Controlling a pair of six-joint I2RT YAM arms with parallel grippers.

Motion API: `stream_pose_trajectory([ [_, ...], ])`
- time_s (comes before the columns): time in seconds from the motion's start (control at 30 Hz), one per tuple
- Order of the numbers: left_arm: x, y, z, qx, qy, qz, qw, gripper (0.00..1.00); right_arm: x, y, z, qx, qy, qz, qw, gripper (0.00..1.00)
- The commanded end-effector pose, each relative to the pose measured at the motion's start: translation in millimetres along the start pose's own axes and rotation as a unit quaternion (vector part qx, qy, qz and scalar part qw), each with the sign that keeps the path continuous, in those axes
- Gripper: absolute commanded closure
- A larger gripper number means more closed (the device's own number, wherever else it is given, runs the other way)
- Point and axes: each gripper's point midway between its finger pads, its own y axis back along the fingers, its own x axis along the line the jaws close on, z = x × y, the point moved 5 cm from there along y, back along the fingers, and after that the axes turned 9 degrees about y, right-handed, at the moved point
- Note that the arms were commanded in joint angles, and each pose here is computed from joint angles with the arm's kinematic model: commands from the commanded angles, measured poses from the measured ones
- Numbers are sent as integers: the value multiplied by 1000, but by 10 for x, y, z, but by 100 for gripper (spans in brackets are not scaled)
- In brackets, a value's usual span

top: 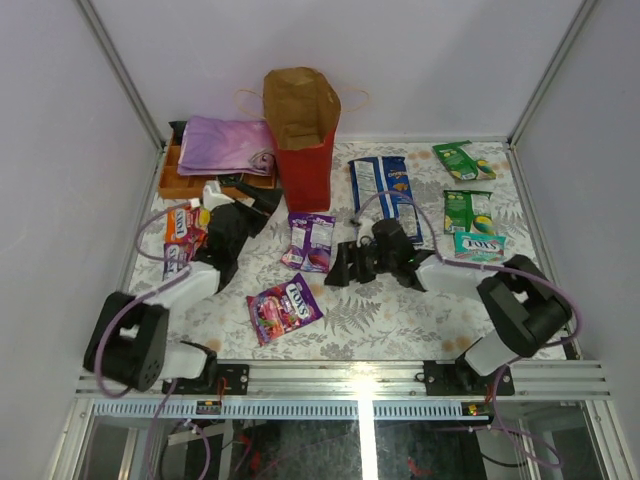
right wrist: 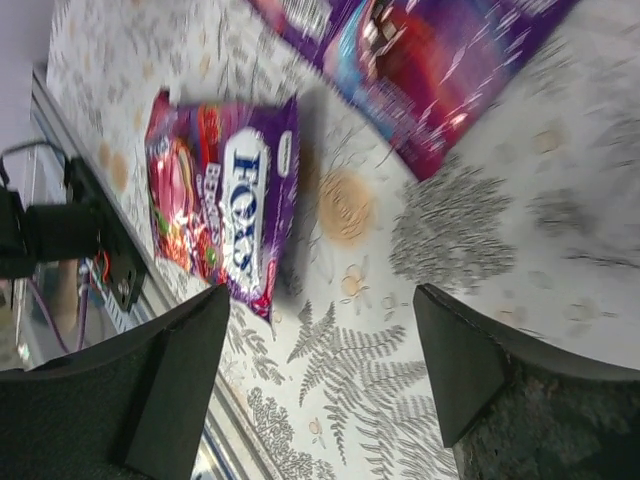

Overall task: Take the snacks out of the paper bag
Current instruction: Place the snack at the center of the board, then adjust the snack at the center of the board.

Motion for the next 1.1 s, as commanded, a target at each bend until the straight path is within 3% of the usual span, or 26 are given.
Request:
stream_pose_trajectory([
  [0.0,699,417,64,-10,-110,174,979,0,304,-227,-213,49,29,68,996,19],
  [0.13,974,826,-19,16,-121,203,971,0,400,-403,-369,99,52,80,990,19],
  [0.23,1117,1003,-101,42,-128,221,966,0,372,-500,-456,128,52,79,987,29],
  [0.37,1307,1127,-214,74,-135,244,958,0,363,-587,-540,146,43,89,984,48],
  [0.63,1476,1217,-443,109,-137,259,950,0,377,-545,-588,157,42,90,983,100],
  [1.07,1569,1429,-853,166,-129,261,942,0,173,-191,-392,151,63,25,986,100],
])
